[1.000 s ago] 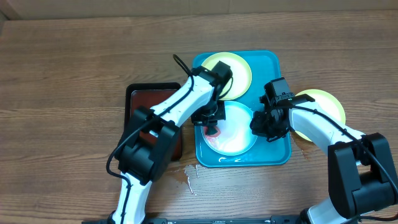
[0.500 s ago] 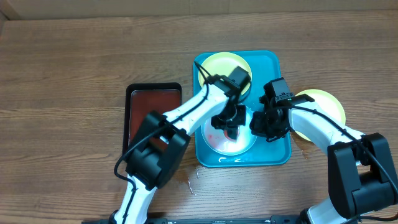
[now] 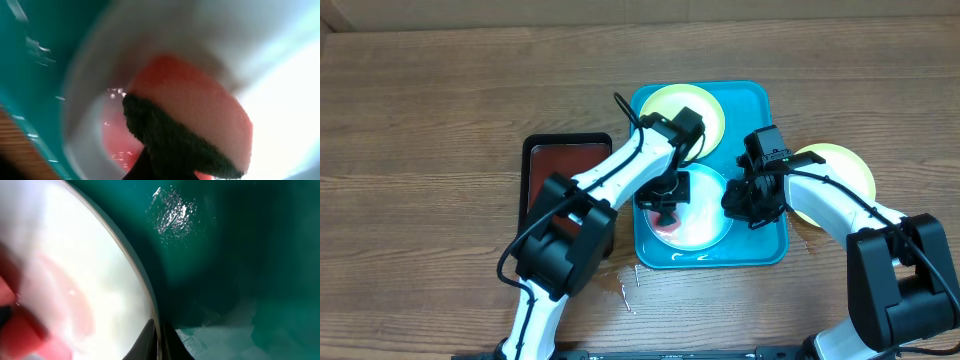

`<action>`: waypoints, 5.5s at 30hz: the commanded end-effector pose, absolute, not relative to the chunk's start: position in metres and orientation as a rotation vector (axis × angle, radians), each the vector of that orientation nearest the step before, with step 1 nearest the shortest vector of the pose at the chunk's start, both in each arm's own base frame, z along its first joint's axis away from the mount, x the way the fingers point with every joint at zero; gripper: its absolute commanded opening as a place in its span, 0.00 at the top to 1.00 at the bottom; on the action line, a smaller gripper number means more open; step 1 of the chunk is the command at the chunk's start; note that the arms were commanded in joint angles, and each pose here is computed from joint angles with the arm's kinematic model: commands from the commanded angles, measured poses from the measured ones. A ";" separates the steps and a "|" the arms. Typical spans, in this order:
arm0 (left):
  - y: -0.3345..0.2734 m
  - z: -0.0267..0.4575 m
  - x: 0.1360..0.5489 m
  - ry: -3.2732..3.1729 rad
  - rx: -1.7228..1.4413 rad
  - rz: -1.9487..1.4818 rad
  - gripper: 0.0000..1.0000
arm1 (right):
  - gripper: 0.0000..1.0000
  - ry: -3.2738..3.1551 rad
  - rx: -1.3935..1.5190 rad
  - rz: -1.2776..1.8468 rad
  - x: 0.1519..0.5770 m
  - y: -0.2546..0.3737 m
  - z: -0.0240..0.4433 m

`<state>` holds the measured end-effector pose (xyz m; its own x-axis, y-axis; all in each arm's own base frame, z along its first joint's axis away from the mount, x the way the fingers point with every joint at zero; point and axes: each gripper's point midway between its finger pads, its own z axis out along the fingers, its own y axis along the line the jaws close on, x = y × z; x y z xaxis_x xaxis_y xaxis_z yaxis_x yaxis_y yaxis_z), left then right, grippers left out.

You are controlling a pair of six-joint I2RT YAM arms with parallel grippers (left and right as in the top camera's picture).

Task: Clean dirty plates on tray and stack at the side
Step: 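Scrub the white plate with the sponge while the right gripper holds its rim, then return the sponge to the basin with the left gripper, then lift the white plate with the right gripper and tilt it over the basin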

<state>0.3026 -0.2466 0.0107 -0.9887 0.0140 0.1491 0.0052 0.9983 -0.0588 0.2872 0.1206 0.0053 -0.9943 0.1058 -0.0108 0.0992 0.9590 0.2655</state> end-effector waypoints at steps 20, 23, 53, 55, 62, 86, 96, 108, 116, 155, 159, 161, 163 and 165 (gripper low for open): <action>-0.340 0.006 0.330 -2.911 -0.217 0.808 0.96 | 0.96 3.120 0.156 0.356 0.277 0.115 -0.002; -0.349 -0.004 0.311 -2.830 -0.232 0.810 0.96 | 0.96 3.120 0.156 0.356 0.277 0.115 -0.002; -0.277 0.015 0.332 -2.966 -0.091 0.389 0.96 | 0.96 3.114 0.154 0.359 0.279 0.115 -0.002; -0.304 0.018 0.331 -2.933 -0.133 0.556 0.96 | 0.96 3.118 0.155 0.357 0.277 0.115 -0.002; -0.343 0.015 0.307 -2.871 -0.209 0.648 0.96 | 0.96 3.121 0.156 0.355 0.277 0.115 -0.002; -0.210 0.032 0.314 -2.970 -0.054 -0.113 0.96 | 0.96 3.131 0.158 0.352 0.274 0.114 -0.003; -0.193 0.160 0.325 -3.291 -0.058 0.052 0.96 | 0.96 3.138 0.159 0.349 0.273 0.113 -0.003; -0.060 0.149 0.325 -3.212 0.304 -0.221 0.96 | 0.96 3.132 0.164 0.332 0.275 0.112 -0.003; -0.037 0.053 0.301 -3.106 0.399 -0.087 0.96 | 0.96 3.130 0.171 0.311 0.275 0.110 -0.004; 0.016 0.305 0.314 -3.509 0.758 0.041 0.00 | 0.96 2.381 -0.568 -0.005 0.339 0.316 0.182; 0.020 0.301 0.308 -3.484 0.751 -0.014 0.00 | 0.96 2.364 -0.579 -0.072 0.338 0.320 0.172; 0.020 0.299 0.308 -3.480 0.750 -0.015 0.00 | 0.96 2.330 -0.552 -0.106 0.339 0.319 0.180; 0.019 0.300 0.308 -3.480 0.750 -0.014 0.00 | 0.96 2.284 -0.520 -0.144 0.338 0.319 0.192; 0.019 0.299 0.308 -3.480 0.750 -0.012 0.00 | 0.96 2.237 -0.510 -0.177 0.334 0.319 0.204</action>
